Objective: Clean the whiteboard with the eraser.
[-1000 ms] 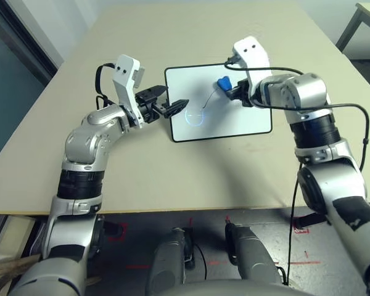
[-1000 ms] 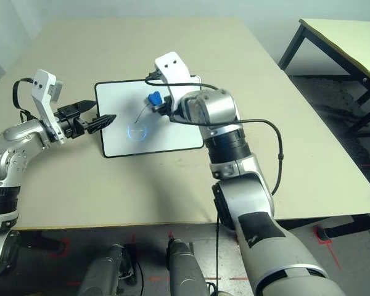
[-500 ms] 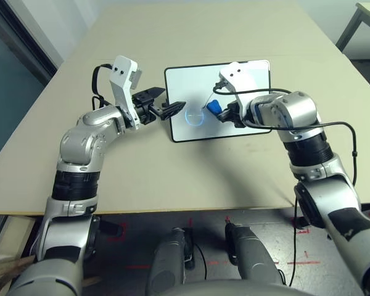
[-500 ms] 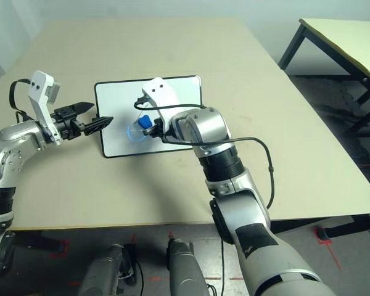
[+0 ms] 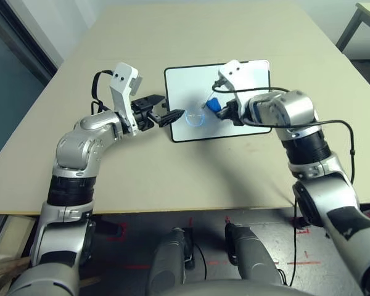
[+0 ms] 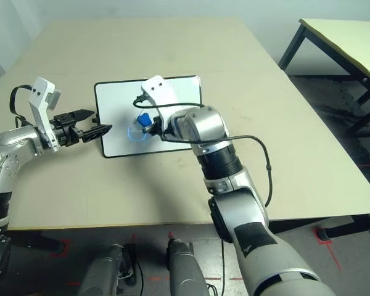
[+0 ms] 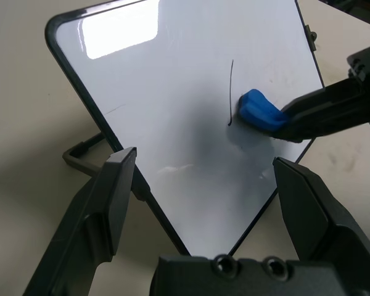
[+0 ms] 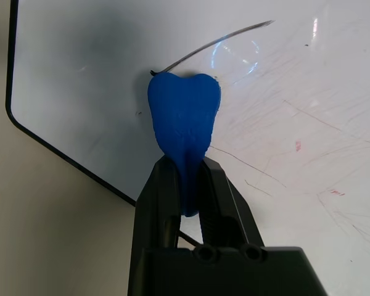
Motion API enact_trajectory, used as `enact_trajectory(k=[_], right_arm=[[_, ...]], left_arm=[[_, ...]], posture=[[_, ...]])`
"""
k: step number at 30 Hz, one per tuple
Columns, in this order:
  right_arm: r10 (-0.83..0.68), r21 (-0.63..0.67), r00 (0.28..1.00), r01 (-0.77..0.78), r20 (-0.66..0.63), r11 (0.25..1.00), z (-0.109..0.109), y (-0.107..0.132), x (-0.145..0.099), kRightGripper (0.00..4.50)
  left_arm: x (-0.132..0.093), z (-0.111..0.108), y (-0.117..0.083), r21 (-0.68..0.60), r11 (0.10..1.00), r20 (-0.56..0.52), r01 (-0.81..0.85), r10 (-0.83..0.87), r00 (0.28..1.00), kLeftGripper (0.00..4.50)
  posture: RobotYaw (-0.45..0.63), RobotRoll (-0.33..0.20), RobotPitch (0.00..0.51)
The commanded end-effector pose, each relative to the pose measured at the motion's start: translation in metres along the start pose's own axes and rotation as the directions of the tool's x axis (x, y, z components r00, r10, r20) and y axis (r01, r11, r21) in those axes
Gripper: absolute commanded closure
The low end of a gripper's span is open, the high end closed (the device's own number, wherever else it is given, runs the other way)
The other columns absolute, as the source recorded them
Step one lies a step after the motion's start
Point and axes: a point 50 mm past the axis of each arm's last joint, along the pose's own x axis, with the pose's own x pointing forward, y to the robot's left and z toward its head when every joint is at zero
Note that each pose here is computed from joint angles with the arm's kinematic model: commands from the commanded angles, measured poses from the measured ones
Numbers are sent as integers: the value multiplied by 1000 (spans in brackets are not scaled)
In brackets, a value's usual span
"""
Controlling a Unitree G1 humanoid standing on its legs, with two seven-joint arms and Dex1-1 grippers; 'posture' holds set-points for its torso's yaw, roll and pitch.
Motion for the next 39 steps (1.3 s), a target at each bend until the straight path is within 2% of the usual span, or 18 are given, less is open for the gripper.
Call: enact_trajectory(k=[1,4,9,13,16,20,22,26,32,36,39], right_arm=[[-88,14,992,87,88,996,22,-17,-4,4116],[-83,15,993,82,87,996,23,-17,0,4116],[17,-11,1000,-17,15,1000,4,11,7,4116],[50,-24,999,-51,-15,998,-5,22,7,4116],[49,-29,999,-50,-23,998,-7,21,7,4116],[-40,-4,998,40,44,999,11,-4,4,4116],[-57,7,997,57,59,998,16,-9,4,4116],[-25,4,999,25,29,1000,7,0,9,4116],[55,-13,997,-56,-52,998,-20,23,11,4116],[52,-12,997,-52,-56,999,-21,22,11,4116],[16,-5,1000,-16,-27,1000,-13,13,12,4116]], left_arm=[[-2,-4,-3,-8,1000,-15,16,-16,1000,0],[-2,-5,-3,-10,1000,-16,17,-17,1000,0],[-2,-5,-5,-14,1000,-16,19,-20,1000,0],[-2,-4,-5,-16,1000,-15,19,-19,1000,0],[-3,-5,-5,-16,1000,-16,19,-19,1000,0],[-3,-5,-6,-18,1000,-16,19,-19,1000,0],[-2,-5,-6,-19,1000,-16,20,-20,1000,0],[-2,-6,-7,-21,1000,-15,23,-24,1000,0],[-2,-6,-8,-23,999,-15,23,-24,1000,0],[-2,-6,-8,-24,999,-17,24,-25,1000,0],[-2,-5,-8,-25,999,-18,26,-26,1000,0]], posture=[[-70,0,162],[-69,0,163],[-63,0,164],[-61,0,164],[-61,0,164],[-65,0,165],[-67,0,165],[-67,0,166],[-65,0,169],[-64,0,171],[-65,0,172]])
